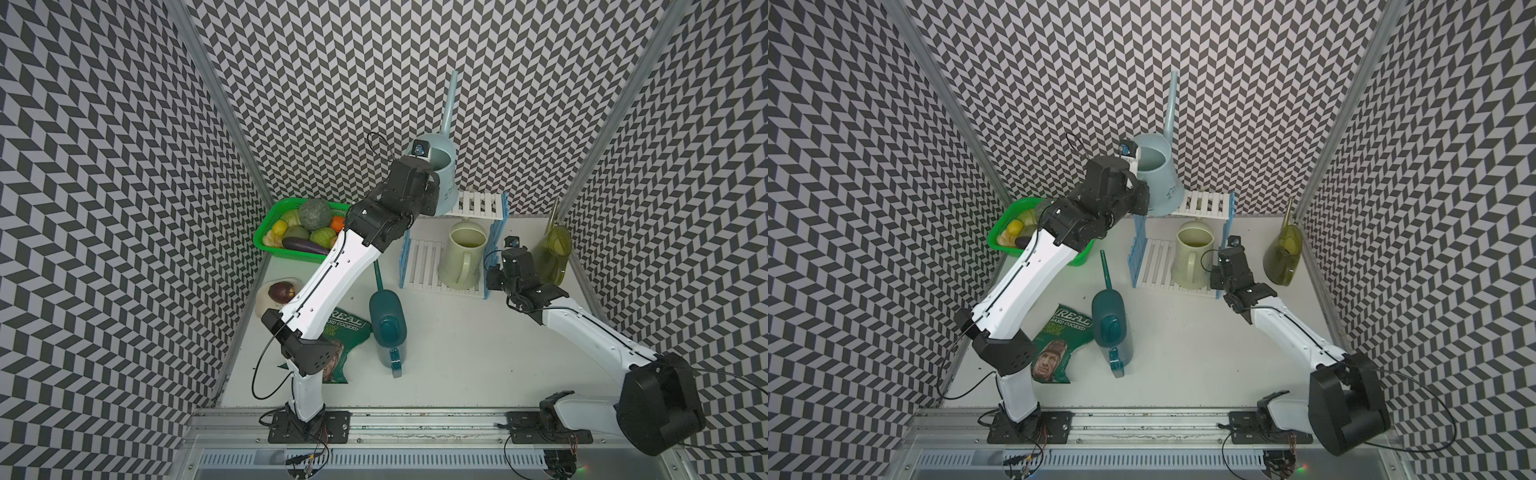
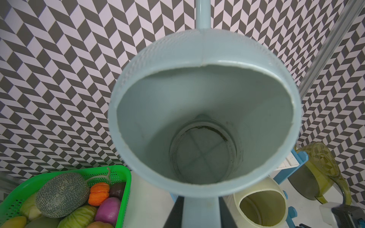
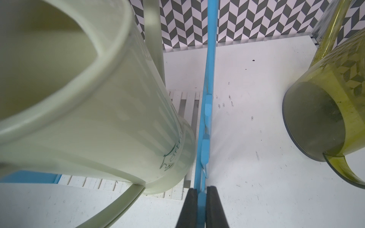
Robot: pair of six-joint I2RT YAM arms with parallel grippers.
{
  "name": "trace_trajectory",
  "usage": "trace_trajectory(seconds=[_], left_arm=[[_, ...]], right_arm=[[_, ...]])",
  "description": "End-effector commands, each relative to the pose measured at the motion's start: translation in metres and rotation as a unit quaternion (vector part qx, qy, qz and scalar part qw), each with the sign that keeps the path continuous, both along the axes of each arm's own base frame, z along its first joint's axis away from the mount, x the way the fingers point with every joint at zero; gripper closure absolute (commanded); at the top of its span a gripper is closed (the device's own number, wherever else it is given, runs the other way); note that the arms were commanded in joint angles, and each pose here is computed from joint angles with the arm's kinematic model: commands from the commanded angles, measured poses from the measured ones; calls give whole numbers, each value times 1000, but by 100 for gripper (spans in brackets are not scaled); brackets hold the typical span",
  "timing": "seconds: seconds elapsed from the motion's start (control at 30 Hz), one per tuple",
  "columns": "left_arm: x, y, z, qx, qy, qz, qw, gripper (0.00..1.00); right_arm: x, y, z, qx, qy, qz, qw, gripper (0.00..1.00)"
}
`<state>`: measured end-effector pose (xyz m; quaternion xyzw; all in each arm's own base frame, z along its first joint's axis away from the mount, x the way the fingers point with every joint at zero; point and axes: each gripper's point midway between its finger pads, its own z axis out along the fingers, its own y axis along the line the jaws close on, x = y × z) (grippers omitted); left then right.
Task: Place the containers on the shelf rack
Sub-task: Move the shelf to the center of the board.
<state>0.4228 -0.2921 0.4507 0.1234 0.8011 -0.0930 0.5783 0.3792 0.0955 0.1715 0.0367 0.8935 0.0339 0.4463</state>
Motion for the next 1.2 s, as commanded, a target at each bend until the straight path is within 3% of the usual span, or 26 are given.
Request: trace_trajectory(seconds=[0.0, 0.2, 0.47, 0.73, 1.17], left_arm=[[3, -1, 9, -4, -16, 9, 1000, 73], [8, -6, -1, 4, -9, 5, 1000, 67], [11, -12, -5, 9, -10, -4, 1000, 72], [9, -14, -4, -4, -9, -8, 1000, 70], [21, -10, -14, -23, -19, 60, 998, 84]], right_arm=[[6, 14, 36, 33, -63, 18, 997, 100], [5, 13, 38, 32, -65, 16, 997, 100], [4, 12, 39, 34, -67, 16, 997, 100], [2, 12, 39, 36, -68, 16, 997, 100], [2, 12, 40, 36, -66, 16, 997, 100]])
